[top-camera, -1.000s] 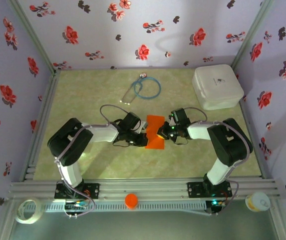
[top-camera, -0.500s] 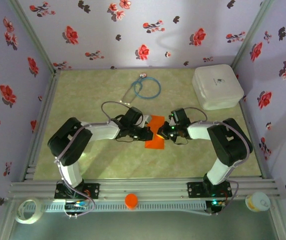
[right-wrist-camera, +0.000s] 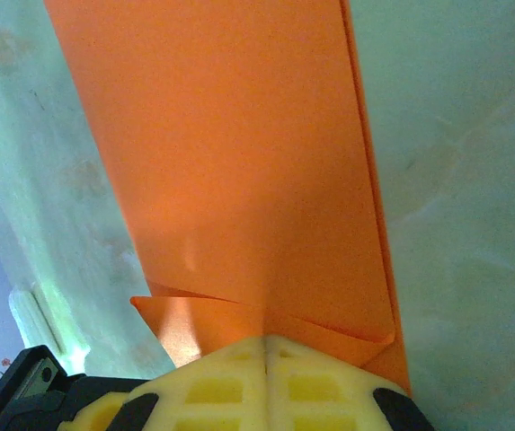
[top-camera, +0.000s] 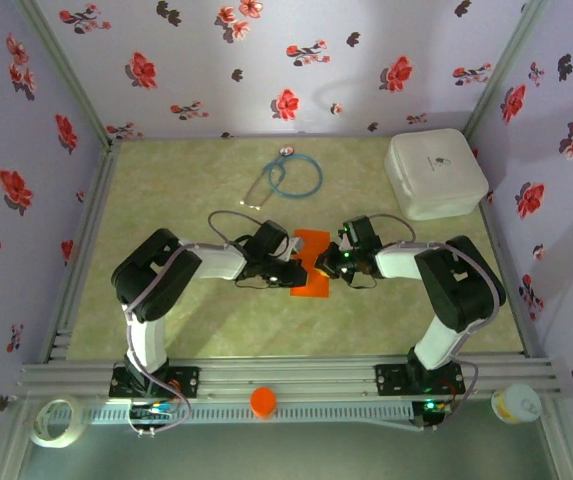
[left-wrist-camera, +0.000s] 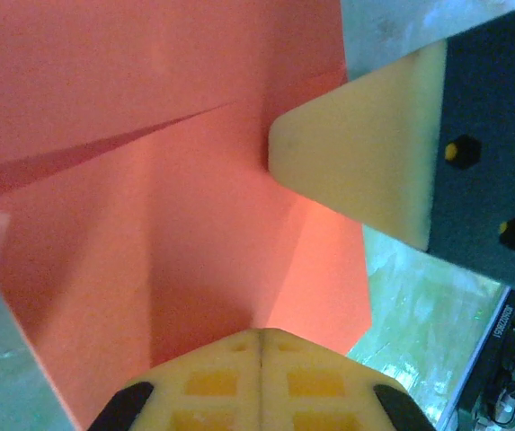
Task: Fold a paper plane with a square sheet of paper (pick it up from the middle)
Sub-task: Fold the triangle a second time at the center of the table.
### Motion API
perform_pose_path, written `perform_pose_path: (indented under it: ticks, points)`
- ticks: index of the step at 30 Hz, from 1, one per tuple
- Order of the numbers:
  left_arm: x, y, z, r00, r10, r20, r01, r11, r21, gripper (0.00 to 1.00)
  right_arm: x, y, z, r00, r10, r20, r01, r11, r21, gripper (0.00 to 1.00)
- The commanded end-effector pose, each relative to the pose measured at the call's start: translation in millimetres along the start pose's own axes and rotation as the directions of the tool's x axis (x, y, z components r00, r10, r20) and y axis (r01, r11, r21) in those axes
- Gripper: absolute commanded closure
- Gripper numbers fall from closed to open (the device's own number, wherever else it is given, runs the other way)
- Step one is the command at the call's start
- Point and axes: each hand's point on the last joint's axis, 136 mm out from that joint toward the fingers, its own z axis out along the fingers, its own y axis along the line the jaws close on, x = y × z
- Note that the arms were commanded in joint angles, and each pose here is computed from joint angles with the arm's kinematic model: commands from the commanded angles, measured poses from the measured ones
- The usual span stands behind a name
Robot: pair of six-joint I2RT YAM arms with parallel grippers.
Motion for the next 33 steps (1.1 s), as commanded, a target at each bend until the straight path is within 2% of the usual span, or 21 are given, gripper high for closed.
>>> perform_pose_path:
  ticks: [1,9,17,22,28,33]
  points:
    - [21.8,16.2,-5.4,0.999,-0.032,-0.044,0.030,0.998,-0.052,0.95,4.2,-47.7,4.7,0.998,0.063,0.016,-0.065,0.985,0.157,1.00]
    - [34.7,19.5,-16.1,0.997,-0.001,-0.078,-0.004,0.997,-0.076,0.94,4.4,-48.2,4.6,0.998,0.063,0.016,-0.064,0.985,0.161,1.00]
    - [41.9,33.3,-30.5,0.997,-0.001,-0.071,-0.010,0.990,-0.141,0.94,4.1,-47.1,3.5,0.998,0.062,0.019,-0.064,0.985,0.160,1.00]
    - [45.5,31.2,-37.2,0.997,0.024,-0.076,-0.034,0.989,-0.141,0.95,4.0,-46.9,3.2,0.998,0.062,0.019,-0.065,0.985,0.159,1.00]
    - [16.4,-2.9,-55.8,0.994,0.077,0.077,-0.074,0.997,-0.037,0.97,3.3,-43.3,2.1,0.998,0.056,0.020,-0.059,0.987,0.149,1.00]
    - [-7.0,-13.9,-43.1,0.994,0.066,0.084,-0.067,0.998,0.007,0.96,2.8,-41.3,1.0,0.998,0.054,0.021,-0.057,0.988,0.145,1.00]
